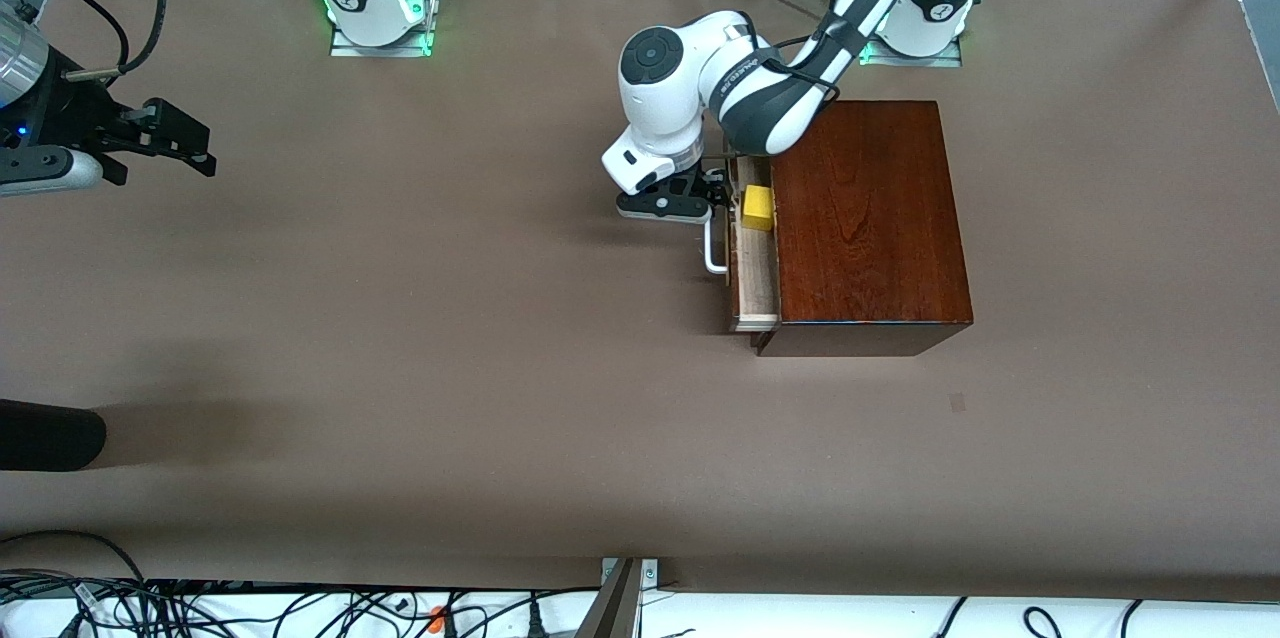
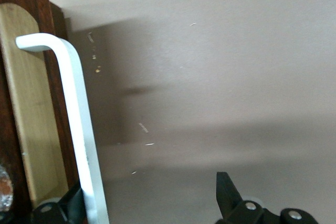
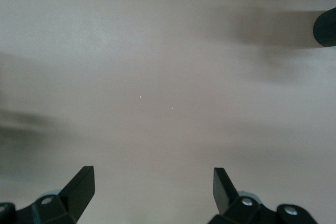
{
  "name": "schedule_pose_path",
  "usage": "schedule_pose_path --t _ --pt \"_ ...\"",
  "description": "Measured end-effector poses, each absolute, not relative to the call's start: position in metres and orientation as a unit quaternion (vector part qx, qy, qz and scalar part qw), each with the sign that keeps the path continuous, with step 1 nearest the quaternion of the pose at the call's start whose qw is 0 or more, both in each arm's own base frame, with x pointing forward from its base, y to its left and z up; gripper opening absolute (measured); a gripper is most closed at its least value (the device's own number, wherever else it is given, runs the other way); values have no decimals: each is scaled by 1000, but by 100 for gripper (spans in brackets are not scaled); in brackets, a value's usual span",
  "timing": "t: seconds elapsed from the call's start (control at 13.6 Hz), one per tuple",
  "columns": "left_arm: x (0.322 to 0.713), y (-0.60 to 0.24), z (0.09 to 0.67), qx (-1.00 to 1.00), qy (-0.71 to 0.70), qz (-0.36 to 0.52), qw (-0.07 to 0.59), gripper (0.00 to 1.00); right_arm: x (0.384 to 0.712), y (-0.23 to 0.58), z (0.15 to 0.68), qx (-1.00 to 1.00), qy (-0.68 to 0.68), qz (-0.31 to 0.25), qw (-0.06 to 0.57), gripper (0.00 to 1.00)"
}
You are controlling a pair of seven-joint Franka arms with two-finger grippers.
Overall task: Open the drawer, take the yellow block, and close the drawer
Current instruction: 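Pull the drawer open by its handle with the left gripper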
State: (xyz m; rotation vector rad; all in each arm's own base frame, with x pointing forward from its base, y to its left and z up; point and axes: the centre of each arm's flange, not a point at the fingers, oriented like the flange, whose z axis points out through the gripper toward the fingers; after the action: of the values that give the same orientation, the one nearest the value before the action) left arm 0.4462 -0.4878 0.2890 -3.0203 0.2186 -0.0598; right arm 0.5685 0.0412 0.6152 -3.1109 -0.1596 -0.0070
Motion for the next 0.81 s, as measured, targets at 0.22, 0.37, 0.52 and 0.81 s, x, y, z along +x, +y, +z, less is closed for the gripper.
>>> schedule_pose_path --t 0.22,0.37,0.52,0.81 --pt "444 -500 292 -996 77 -28 44 100 569 41 615 -999 -51 -2 13 100" --pt "442 -512 296 -995 83 -36 28 100 569 41 615 -999 -51 -2 13 100" --pt "441 -518 298 -995 86 -39 24 100 569 41 615 -999 -51 -2 13 100" --pt "439 -526 302 -995 90 -43 17 100 569 41 615 -999 -51 -2 13 100"
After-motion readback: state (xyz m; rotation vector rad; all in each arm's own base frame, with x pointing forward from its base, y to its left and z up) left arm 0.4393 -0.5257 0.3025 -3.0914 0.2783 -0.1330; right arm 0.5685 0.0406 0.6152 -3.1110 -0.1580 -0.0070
